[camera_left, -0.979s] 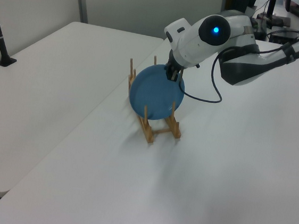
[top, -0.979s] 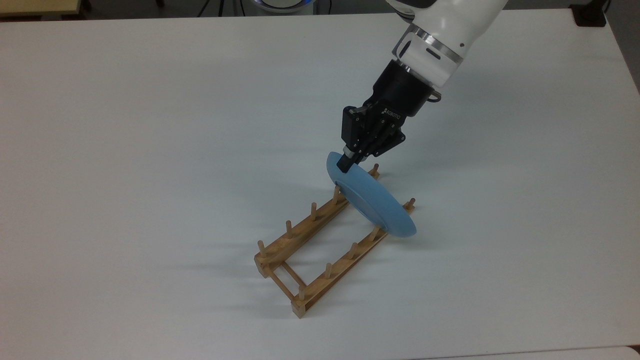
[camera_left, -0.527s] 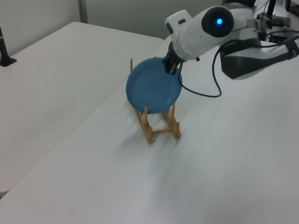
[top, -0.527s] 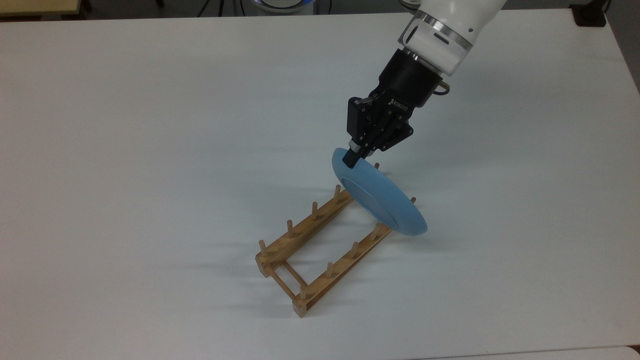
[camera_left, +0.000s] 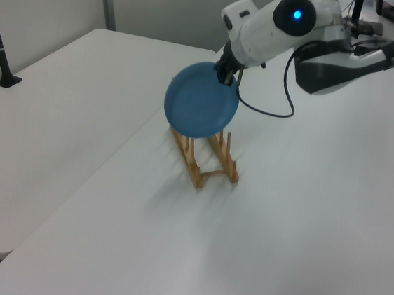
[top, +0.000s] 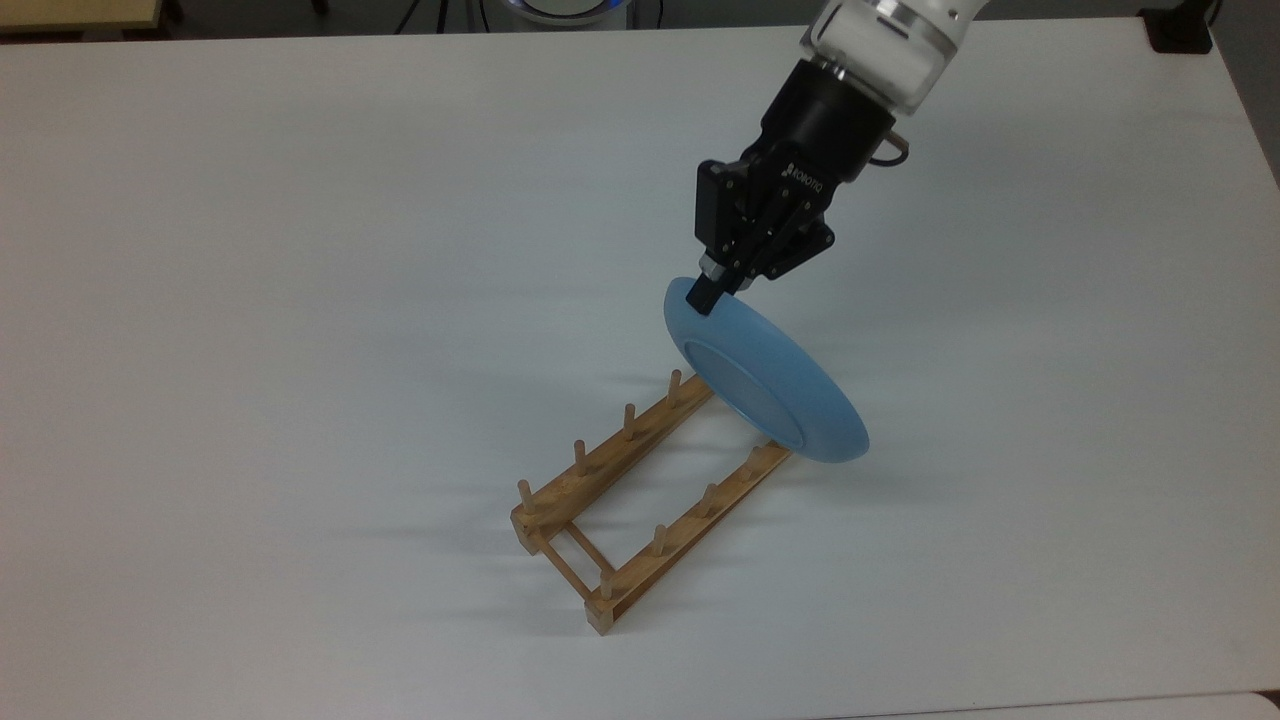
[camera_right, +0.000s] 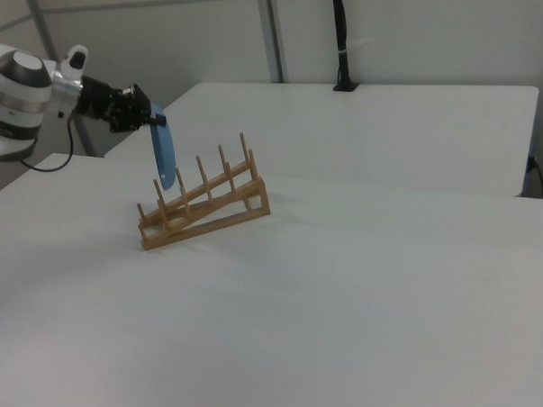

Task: Pick plate from plate rack
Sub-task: 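Lift the blue plate up out of the rack pegs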

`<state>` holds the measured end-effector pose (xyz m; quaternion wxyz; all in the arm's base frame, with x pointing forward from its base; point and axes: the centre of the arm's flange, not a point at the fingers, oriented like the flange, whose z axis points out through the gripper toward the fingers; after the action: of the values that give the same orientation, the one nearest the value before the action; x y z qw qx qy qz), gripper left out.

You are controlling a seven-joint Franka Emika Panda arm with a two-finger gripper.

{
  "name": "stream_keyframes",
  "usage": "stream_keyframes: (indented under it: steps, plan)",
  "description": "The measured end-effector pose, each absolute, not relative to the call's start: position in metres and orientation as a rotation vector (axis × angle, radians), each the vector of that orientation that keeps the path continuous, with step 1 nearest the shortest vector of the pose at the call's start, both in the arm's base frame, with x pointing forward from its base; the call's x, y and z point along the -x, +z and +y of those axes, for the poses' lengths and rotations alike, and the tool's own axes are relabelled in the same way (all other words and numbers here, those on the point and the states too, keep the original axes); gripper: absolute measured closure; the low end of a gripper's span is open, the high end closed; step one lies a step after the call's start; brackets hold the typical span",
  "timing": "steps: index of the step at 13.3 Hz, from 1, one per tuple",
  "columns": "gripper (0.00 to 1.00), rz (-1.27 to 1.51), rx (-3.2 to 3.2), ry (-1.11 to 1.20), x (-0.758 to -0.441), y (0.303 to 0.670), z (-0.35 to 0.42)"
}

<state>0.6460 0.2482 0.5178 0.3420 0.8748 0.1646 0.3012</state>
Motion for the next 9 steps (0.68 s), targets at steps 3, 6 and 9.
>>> stream_keyframes:
  steps: [3,6,9]
  plan:
    - [0.95,0.345,-2.318,0.870,-0.640,0.571,0.236]
    - [0.95,0.236,-2.431,0.884,-0.635,0.597,0.213]
    - [0.95,0.118,-2.600,0.843,-0.638,0.609,0.178]
